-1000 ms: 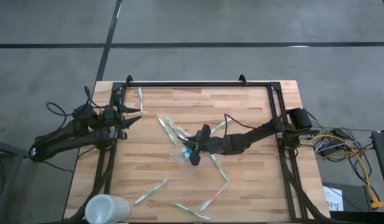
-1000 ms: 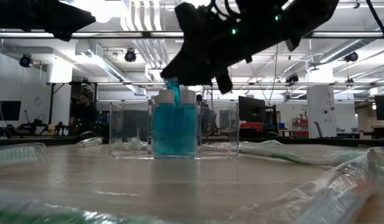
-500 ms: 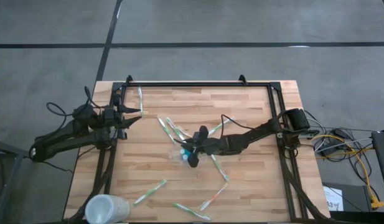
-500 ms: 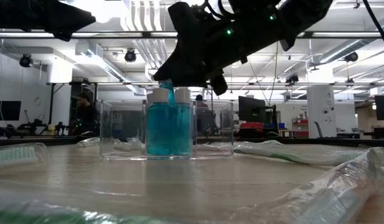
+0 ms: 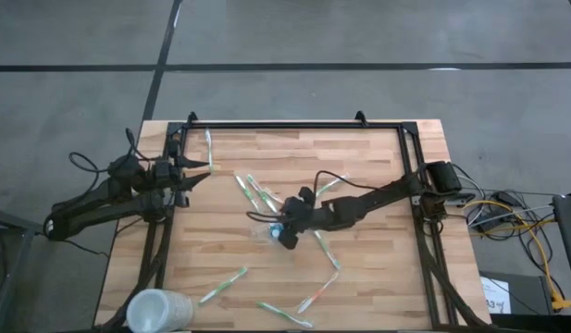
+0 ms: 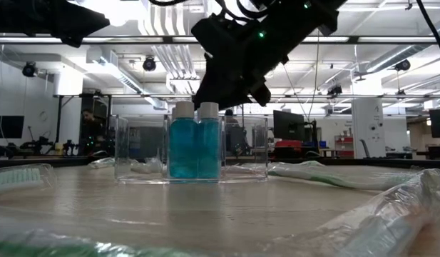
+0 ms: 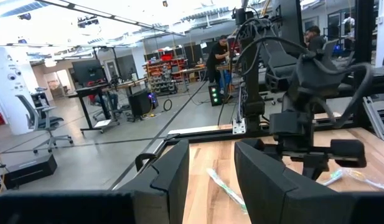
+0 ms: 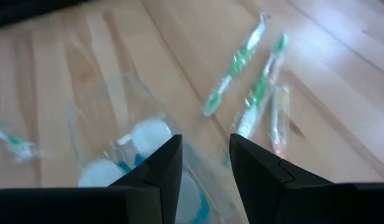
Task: Pick & Place toothbrushing station
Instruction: Put the green toothbrush into the transparent organizer
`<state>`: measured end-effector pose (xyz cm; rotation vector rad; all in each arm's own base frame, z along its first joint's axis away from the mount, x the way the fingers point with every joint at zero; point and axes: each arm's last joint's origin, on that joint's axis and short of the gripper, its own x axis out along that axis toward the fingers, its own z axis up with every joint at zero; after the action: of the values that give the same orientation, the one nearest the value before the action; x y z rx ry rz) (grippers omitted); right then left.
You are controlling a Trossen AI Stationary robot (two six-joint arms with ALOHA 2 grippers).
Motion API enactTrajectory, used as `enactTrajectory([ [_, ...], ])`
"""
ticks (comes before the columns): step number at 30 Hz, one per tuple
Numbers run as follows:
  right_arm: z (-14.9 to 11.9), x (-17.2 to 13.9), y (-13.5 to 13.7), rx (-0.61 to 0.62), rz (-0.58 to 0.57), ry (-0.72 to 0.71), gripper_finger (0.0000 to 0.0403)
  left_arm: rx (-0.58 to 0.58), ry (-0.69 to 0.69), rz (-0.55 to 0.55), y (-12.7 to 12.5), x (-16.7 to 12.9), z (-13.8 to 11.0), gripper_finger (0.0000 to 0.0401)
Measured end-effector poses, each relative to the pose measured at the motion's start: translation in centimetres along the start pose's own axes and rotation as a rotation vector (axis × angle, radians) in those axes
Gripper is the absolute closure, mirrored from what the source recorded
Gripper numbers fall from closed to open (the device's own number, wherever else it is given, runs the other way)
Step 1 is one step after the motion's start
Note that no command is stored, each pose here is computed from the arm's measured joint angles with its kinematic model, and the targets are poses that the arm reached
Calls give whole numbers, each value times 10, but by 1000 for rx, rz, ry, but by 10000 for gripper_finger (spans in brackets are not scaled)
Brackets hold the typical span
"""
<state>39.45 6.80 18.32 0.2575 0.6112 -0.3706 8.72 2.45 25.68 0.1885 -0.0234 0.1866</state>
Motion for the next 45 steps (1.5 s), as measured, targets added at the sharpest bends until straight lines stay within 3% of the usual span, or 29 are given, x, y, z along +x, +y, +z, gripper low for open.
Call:
enactTrajectory([
  [10,19,-4,8,-34,18,-56,261,0,0,0,0,0,0,268],
  [19,49,-19,16,-81,-81,-111,248,0,0,0,0,0,0,268],
  [35,99,-73,15,-94,-105,-82,248,0,0,0,0,0,0,268],
  [45,117,-123,8,-50,-45,-168,248,0,0,0,0,0,0,268],
])
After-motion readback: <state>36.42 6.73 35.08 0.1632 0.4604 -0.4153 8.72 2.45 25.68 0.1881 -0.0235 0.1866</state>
